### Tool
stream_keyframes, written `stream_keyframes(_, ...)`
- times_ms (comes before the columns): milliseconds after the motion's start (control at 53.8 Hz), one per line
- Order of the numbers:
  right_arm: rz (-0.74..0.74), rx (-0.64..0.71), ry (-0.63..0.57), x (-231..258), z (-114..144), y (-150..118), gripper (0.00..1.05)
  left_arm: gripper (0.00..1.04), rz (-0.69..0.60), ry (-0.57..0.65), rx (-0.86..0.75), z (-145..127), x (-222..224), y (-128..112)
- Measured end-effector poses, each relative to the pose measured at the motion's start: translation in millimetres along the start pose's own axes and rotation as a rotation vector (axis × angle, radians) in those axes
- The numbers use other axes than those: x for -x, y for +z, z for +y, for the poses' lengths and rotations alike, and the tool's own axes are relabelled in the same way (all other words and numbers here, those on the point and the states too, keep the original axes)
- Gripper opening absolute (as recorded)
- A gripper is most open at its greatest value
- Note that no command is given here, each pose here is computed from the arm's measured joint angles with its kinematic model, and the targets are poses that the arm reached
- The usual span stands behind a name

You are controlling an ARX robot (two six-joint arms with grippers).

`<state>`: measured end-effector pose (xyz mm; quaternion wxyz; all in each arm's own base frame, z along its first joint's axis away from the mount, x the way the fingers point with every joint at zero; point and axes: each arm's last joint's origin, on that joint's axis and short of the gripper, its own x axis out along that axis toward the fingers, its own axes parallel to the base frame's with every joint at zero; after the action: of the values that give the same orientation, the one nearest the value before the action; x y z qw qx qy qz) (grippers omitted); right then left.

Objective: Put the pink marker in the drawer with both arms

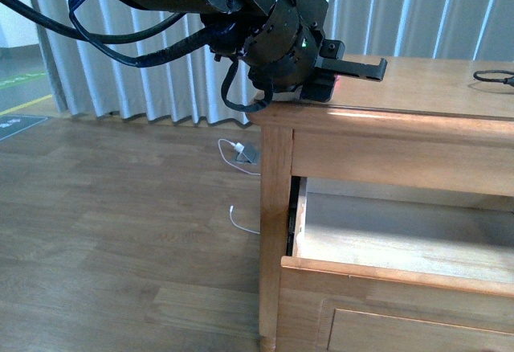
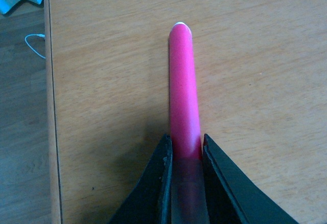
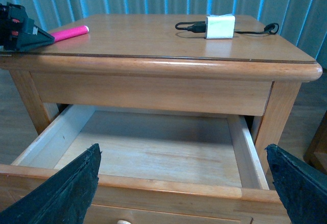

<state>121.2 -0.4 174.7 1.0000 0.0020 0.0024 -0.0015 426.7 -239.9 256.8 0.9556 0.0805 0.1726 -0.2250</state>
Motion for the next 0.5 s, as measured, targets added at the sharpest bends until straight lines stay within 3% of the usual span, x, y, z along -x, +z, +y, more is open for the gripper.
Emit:
stream_keyframes(149, 0.0, 0.0, 0.0, 0, 0, 0, 0.96, 0.15, -0.006, -0.016, 0.0, 4, 4, -2)
stream_keyframes(502, 0.0, 0.0, 0.0, 0, 0, 0, 0.96, 0.15, -0.103, -0.244, -0.058, -8, 55, -3)
